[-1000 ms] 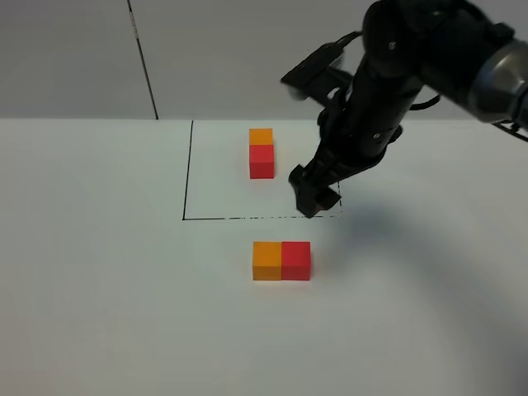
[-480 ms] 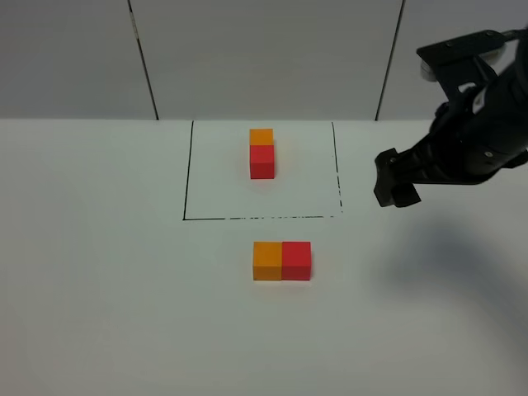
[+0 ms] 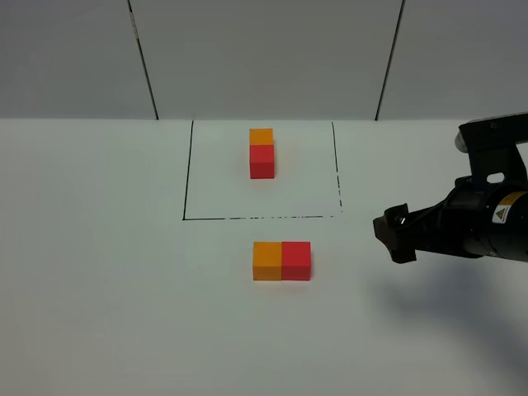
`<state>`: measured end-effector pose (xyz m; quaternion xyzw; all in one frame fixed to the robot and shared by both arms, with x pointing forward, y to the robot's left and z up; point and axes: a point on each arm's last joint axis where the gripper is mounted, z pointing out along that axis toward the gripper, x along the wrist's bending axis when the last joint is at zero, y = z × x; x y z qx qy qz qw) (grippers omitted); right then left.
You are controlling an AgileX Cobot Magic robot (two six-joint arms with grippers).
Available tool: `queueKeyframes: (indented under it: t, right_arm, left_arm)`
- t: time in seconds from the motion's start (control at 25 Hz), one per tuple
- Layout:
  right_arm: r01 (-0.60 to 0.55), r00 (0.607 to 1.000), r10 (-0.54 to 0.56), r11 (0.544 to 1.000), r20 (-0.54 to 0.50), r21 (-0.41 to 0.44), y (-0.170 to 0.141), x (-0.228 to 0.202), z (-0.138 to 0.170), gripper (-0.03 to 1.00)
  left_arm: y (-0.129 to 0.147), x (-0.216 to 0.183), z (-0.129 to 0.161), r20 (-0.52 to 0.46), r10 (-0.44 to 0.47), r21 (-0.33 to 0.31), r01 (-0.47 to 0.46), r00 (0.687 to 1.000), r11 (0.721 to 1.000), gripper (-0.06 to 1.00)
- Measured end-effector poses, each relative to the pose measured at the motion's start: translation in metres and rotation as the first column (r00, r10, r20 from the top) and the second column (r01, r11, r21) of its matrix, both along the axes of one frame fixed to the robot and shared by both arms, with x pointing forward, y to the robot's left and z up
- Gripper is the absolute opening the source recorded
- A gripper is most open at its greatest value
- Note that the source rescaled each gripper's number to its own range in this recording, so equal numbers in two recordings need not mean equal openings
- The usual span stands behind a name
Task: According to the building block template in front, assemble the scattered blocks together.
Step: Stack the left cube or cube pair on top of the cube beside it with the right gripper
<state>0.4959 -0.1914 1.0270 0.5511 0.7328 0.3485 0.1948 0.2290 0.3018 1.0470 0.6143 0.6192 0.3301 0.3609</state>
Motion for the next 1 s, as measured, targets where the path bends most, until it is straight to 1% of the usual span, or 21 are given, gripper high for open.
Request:
queueKeyframes:
  t: [0.12,0.24,0.36,0.44,0.52,0.64,0.72,0.76,0.84,0.92,1.0]
  right_arm:
    - [0.002,0.999,-0.003,1.0,0.036,0.015,0.001,0.001,-0.001,1.0]
    - [0.003,0.999,-0.004,1.0,0.051,0.019,0.001,0.002,0.0,1.0]
    - [-0.014,0.998,0.014,1.0,0.061,0.0,0.001,0.002,0.001,1.0]
    - [-0.049,0.996,0.052,0.998,0.078,-0.042,0.002,0.002,0.002,1.0]
    - [-0.104,0.989,0.114,0.989,0.096,-0.103,0.007,0.005,0.007,1.0]
    - [-0.202,0.97,0.226,0.956,0.092,-0.212,0.022,0.018,0.019,1.0]
    - [-0.278,0.951,0.305,0.914,0.047,-0.294,0.035,0.031,0.023,1.0]
    - [-0.323,0.94,0.341,0.887,-0.004,-0.33,0.043,0.037,0.02,1.0]
    - [-0.422,0.902,0.423,0.814,-0.09,-0.399,0.06,0.05,0.019,1.0]
    - [-0.523,0.85,0.487,0.729,-0.202,-0.442,0.079,0.062,0.008,1.0]
    - [-0.624,0.778,0.551,0.624,-0.301,-0.47,0.1,0.071,0.0,1.0]
  left_arm:
    - [0.0,0.0,0.0,0.0,0.0,0.0,0.0,1.0,1.0,0.57]
    - [0.0,0.0,0.0,0.0,0.0,0.0,0.0,1.0,1.0,0.57]
    - [0.0,0.0,0.0,0.0,0.0,0.0,0.0,1.0,1.0,0.57]
    - [0.0,0.0,0.0,0.0,0.0,0.0,0.0,1.0,1.0,0.57]
    - [0.0,0.0,0.0,0.0,0.0,0.0,0.0,1.0,1.0,0.57]
    - [0.0,0.0,0.0,0.0,0.0,0.0,0.0,1.0,1.0,0.57]
    - [0.0,0.0,0.0,0.0,0.0,0.0,0.0,1.0,1.0,0.57]
    - [0.0,0.0,0.0,0.0,0.0,0.0,0.0,1.0,1.0,0.57]
    - [0.0,0.0,0.0,0.0,0.0,0.0,0.0,1.0,1.0,0.57]
    - [0.0,0.0,0.0,0.0,0.0,0.0,0.0,1.0,1.0,0.57]
    - [0.0,0.0,0.0,0.0,0.0,0.0,0.0,1.0,1.0,0.57]
